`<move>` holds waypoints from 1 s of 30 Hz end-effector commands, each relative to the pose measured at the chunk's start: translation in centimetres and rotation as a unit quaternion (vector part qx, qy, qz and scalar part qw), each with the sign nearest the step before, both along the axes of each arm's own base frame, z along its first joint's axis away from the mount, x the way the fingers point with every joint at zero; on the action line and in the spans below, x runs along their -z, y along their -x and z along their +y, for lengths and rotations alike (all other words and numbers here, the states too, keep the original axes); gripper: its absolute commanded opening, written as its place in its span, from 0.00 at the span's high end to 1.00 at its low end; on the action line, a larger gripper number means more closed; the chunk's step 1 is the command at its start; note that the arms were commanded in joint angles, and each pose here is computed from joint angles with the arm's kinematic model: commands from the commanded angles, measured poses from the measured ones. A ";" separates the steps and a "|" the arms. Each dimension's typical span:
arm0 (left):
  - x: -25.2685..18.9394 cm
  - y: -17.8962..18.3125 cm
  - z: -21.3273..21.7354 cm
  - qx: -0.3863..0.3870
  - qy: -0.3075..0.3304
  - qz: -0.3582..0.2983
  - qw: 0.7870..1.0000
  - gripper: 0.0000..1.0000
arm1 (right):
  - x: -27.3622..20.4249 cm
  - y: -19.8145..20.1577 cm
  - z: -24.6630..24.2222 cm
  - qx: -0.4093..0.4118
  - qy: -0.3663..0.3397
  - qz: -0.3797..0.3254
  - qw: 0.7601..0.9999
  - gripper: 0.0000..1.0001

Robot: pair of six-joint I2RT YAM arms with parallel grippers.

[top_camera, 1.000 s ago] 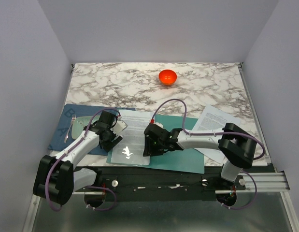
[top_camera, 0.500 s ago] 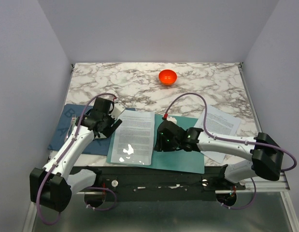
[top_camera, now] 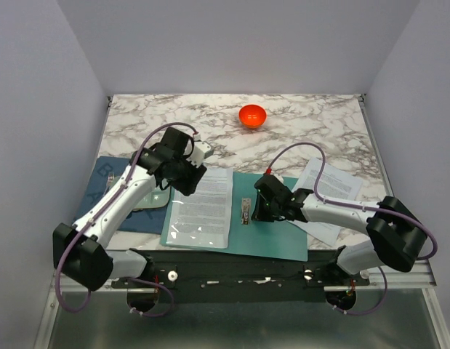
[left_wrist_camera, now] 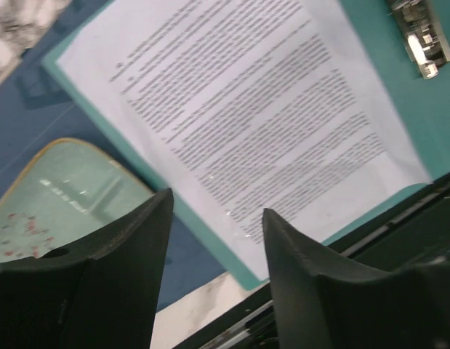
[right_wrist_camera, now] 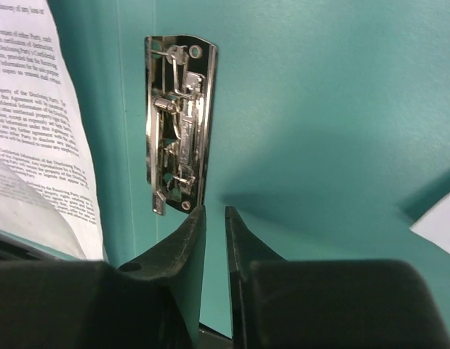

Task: Put the files into the folder

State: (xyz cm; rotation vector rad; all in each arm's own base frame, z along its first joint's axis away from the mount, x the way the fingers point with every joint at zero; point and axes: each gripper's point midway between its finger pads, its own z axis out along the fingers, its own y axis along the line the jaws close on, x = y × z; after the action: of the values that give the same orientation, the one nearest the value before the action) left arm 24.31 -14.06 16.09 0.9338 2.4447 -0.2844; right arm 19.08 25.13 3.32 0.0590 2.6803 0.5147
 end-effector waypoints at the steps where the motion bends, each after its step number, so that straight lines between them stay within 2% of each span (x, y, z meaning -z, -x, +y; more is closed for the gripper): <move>1: 0.1 1.1 -4.8 0.033 0.062 0.064 0.995 0.49 | 0.6 -0.1 1.7 -0.014 -0.043 0.005 0.999 0.77; 2: 0.2 1.2 -5.6 0.045 0.070 0.069 0.994 0.55 | 0.8 -0.1 1.8 -0.013 -0.044 0.007 0.999 0.77; 6: 1.3 1.8 -8.2 0.087 0.080 0.077 0.990 0.57 | 1.9 0.8 2.3 -0.021 -0.058 0.030 0.998 0.78; 7: 1.7 2.0 -8.5 0.092 0.078 0.080 0.989 0.54 | 2.2 0.9 2.2 -0.018 -0.059 0.033 0.998 0.78; 8: 2.1 2.3 -9.1 0.098 0.078 0.085 0.989 0.47 | 2.5 1.1 2.1 -0.017 -0.058 0.037 0.997 0.78; 11: 3.5 2.5 -10.1 0.108 0.071 0.100 0.986 0.38 | 3.3 1.3 2.1 -0.013 -0.059 0.047 0.997 0.78; 15: 6.0 2.9 -11.8 0.116 0.063 0.134 0.982 0.33 | 4.3 1.4 2.1 0.000 -0.055 0.060 0.997 0.82; 23: 9.2 1.2 -12.9 0.101 0.048 0.144 0.983 0.40 | 6.1 0.8 1.5 0.029 -0.039 0.080 0.996 0.86; 30: 12.6 1.4 -12.8 0.103 0.023 0.173 0.979 0.48 | 7.2 1.0 -0.2 0.048 -0.019 0.088 0.995 0.90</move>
State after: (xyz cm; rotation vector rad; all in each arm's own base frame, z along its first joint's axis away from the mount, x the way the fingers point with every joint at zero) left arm 22.50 -26.13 4.54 1.1925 2.6414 -0.6169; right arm 20.39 30.17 1.47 0.2003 2.6754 0.8639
